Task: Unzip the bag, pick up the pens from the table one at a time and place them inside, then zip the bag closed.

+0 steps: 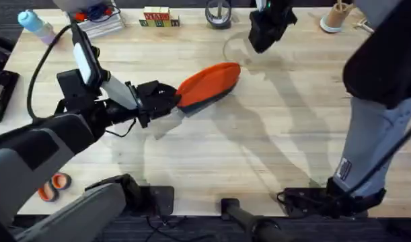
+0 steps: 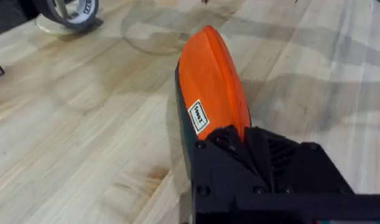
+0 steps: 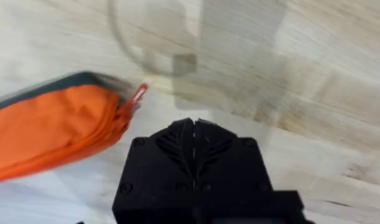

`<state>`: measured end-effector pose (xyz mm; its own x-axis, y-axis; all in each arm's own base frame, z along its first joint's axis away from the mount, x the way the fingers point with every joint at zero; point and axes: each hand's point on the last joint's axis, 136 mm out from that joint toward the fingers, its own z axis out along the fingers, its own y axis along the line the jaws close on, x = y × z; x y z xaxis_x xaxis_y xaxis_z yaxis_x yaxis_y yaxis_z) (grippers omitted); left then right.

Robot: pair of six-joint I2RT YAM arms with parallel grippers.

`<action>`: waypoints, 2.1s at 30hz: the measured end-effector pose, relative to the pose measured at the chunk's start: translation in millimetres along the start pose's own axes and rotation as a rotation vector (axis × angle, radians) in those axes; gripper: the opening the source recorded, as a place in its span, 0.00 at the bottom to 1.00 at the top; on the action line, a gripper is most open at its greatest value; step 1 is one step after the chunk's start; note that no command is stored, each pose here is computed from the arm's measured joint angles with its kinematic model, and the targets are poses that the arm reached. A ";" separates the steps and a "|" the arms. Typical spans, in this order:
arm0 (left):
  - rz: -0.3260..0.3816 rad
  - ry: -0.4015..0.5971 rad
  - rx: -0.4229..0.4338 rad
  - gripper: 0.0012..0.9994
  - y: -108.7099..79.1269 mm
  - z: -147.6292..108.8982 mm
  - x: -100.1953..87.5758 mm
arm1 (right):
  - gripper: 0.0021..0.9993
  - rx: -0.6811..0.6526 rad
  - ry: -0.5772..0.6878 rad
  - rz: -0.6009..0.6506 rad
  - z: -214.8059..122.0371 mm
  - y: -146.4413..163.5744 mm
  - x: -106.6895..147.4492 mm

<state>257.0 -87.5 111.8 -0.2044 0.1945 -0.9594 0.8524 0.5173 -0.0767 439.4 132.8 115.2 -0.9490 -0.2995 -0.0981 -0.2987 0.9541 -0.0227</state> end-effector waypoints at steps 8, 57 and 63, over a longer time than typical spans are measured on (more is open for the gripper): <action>-0.016 0.014 -0.007 0.04 0.3 -0.3 3.3 | 0.04 -0.006 -0.015 -0.054 -35.8 23.9 14.4; -0.017 0.016 -0.008 0.04 0.6 -0.4 3.7 | 1.00 -0.182 -0.241 0.018 -143.4 68.3 130.2; -0.017 0.016 -0.008 0.04 0.6 -0.4 3.7 | 1.00 -0.211 -0.262 0.024 -136.5 68.8 157.3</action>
<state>256.5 -86.2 108.3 -0.2260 0.1988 -0.9536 0.8447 0.5275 -0.0902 255.8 150.3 234.1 -0.9063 -0.2381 -0.3493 -0.3164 0.9300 0.1870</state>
